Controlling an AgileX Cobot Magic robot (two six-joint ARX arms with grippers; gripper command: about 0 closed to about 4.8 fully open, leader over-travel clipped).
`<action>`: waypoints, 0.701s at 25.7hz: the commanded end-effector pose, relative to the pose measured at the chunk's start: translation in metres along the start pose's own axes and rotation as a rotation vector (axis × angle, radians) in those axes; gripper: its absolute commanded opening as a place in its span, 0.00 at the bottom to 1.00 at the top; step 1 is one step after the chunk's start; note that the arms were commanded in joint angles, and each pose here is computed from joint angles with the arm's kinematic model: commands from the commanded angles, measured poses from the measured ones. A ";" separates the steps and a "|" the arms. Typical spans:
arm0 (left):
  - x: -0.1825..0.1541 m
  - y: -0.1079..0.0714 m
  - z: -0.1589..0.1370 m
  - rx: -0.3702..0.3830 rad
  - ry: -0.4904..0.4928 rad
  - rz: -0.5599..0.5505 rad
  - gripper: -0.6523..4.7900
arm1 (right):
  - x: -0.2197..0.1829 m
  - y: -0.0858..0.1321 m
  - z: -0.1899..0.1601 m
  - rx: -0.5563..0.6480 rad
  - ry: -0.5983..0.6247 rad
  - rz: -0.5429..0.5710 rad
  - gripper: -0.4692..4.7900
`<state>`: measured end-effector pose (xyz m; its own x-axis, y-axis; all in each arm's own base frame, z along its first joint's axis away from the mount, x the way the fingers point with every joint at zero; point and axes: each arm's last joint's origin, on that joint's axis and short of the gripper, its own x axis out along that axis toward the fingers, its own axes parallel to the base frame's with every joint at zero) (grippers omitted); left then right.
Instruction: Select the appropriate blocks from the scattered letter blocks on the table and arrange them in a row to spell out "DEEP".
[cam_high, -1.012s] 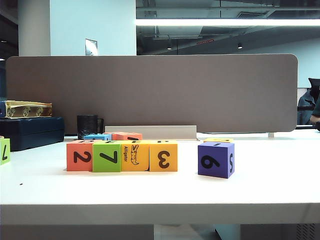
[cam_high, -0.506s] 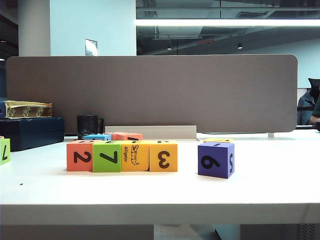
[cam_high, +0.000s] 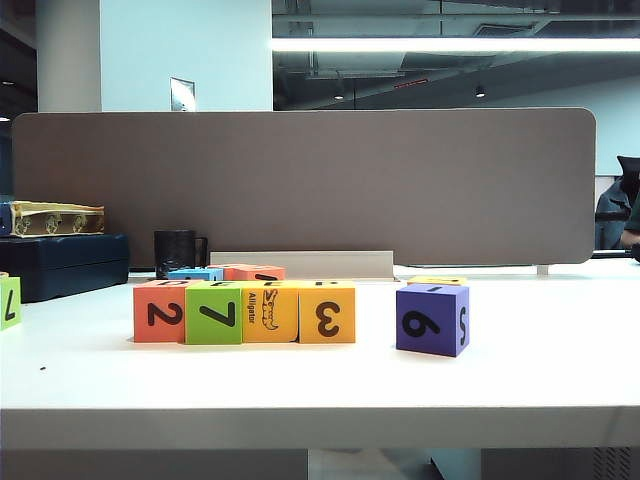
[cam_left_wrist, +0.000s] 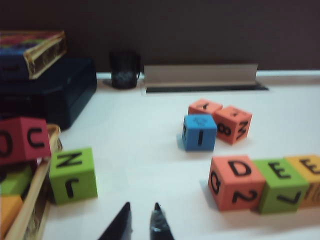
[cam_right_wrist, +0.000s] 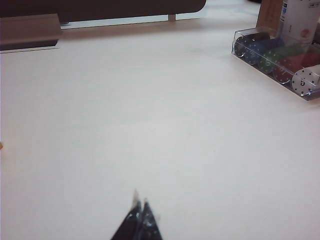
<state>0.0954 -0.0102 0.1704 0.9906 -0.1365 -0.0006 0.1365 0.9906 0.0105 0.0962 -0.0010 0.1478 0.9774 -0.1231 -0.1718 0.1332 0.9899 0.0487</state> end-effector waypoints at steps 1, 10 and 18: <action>0.000 0.000 -0.005 -0.011 0.054 -0.013 0.21 | 0.000 0.000 0.001 0.003 -0.015 0.003 0.09; 0.007 0.004 -0.003 -0.041 0.079 -0.063 0.21 | 0.000 0.000 0.001 0.003 -0.015 0.003 0.09; 0.001 0.003 -0.011 -0.038 0.137 -0.061 0.21 | 0.000 0.000 0.001 0.003 -0.015 0.003 0.09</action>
<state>0.0989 -0.0072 0.1618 0.9753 -0.1936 -0.1060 0.1910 0.9810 -0.0338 0.0962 -0.0010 0.1478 0.9775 -0.1227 -0.1718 0.1328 0.9899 0.0487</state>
